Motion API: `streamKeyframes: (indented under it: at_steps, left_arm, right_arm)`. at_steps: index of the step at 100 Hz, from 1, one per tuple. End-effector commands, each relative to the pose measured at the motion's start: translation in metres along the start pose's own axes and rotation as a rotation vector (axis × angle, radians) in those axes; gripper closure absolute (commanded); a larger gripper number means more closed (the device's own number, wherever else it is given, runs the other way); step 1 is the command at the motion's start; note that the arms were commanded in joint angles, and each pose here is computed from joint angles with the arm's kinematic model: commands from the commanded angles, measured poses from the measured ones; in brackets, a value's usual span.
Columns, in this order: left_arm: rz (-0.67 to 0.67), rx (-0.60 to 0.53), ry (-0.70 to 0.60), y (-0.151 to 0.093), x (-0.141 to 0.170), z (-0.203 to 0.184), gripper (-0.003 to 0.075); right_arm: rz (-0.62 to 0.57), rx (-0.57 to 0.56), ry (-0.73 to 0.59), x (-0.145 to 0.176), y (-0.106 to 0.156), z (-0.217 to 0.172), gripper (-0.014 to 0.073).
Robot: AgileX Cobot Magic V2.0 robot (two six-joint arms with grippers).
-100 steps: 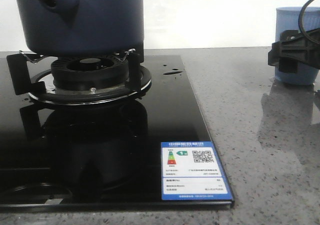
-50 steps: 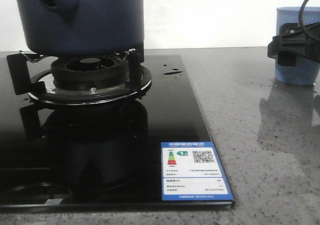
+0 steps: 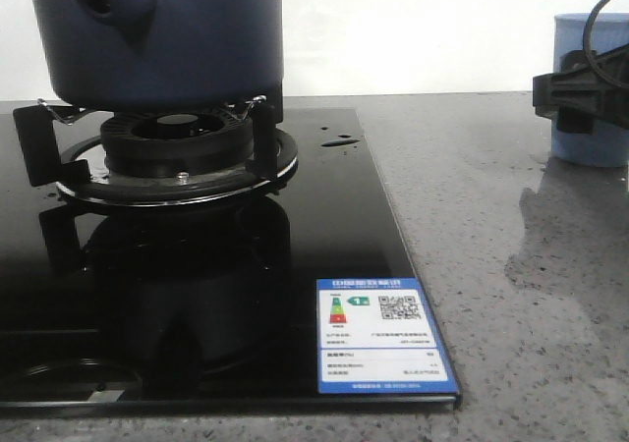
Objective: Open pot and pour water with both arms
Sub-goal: 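Lift the cup with the right gripper and carry it toward the pot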
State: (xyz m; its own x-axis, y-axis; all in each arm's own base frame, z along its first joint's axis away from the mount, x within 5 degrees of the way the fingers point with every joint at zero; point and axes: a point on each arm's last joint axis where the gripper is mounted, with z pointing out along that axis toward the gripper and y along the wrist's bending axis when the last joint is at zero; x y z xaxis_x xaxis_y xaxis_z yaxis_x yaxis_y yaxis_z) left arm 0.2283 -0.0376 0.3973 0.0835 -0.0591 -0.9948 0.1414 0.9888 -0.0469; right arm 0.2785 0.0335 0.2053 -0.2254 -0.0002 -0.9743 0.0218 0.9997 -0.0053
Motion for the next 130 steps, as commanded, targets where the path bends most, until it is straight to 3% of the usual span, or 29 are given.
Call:
streamKeyframes:
  at_steps: [1, 69, 103, 130]
  left_arm:
    - [-0.003, -0.021, -0.162, 0.002, -0.028, -0.007, 0.038]
    - [-0.003, -0.021, -0.162, 0.002, -0.028, -0.007, 0.038]
    - [-0.003, -0.021, -0.162, 0.002, -0.028, -0.007, 0.038]
    - [-0.003, -0.021, -0.162, 0.002, -0.028, -0.007, 0.038]
  right_arm:
    - [0.002, 0.013, -0.131, -0.021, -0.002, 0.0, 0.0233]
    - [0.01, 0.008, -0.177, -0.033, -0.002, -0.009, 0.0244]
    - [0.01, -0.001, -0.136, -0.029, -0.001, -0.008, 0.025]
    - [-0.066, -0.064, -0.193, -0.042, 0.004, -0.017, 0.025]
